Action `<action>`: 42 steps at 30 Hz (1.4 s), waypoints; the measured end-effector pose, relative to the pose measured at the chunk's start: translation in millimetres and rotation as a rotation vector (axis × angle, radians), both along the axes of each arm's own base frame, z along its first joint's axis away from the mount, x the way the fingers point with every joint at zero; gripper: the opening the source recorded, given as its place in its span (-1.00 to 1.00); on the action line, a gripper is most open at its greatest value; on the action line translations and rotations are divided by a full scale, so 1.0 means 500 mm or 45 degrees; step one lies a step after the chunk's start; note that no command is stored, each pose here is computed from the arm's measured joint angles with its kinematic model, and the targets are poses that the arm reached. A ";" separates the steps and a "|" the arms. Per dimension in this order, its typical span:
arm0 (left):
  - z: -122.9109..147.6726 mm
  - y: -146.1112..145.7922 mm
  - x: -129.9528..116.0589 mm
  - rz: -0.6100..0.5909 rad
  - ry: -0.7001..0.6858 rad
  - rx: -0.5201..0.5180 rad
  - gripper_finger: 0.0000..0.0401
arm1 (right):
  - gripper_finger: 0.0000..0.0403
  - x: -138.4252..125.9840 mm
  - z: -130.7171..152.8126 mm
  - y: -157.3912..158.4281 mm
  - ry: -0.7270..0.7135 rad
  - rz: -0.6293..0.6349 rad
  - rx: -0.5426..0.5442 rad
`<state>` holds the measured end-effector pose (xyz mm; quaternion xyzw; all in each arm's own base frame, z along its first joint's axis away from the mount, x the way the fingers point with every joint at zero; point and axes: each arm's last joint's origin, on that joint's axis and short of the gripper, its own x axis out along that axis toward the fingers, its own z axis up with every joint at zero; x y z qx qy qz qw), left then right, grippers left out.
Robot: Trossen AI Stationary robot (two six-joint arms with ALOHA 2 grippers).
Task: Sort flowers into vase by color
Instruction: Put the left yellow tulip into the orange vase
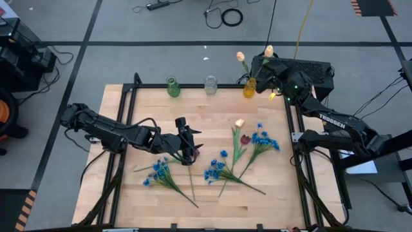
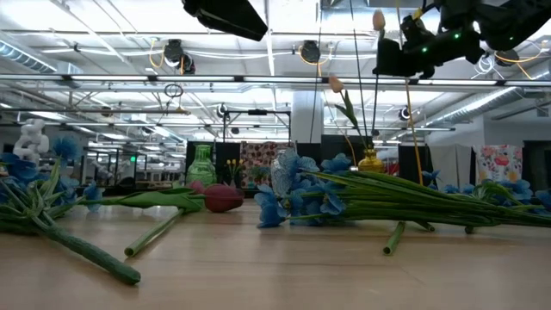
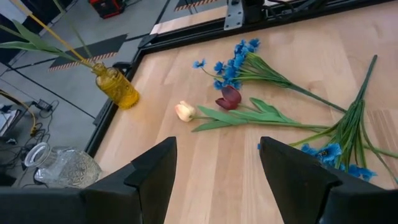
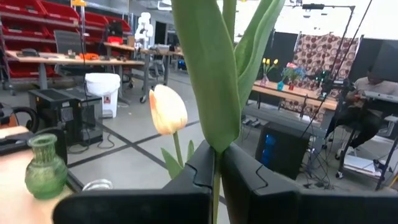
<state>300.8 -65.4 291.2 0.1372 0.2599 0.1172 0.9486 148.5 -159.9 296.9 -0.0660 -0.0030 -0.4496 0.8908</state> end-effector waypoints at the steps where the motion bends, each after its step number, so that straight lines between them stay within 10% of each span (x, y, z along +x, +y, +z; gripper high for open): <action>1: 0.000 0.000 0.000 0.000 0.000 0.000 0.18 | -0.97 0.000 -0.002 0.000 0.010 0.000 0.009; 42: -0.004 0.001 -0.002 0.001 0.031 0.005 0.18 | -0.63 0.039 -0.102 -0.054 0.244 -0.205 0.247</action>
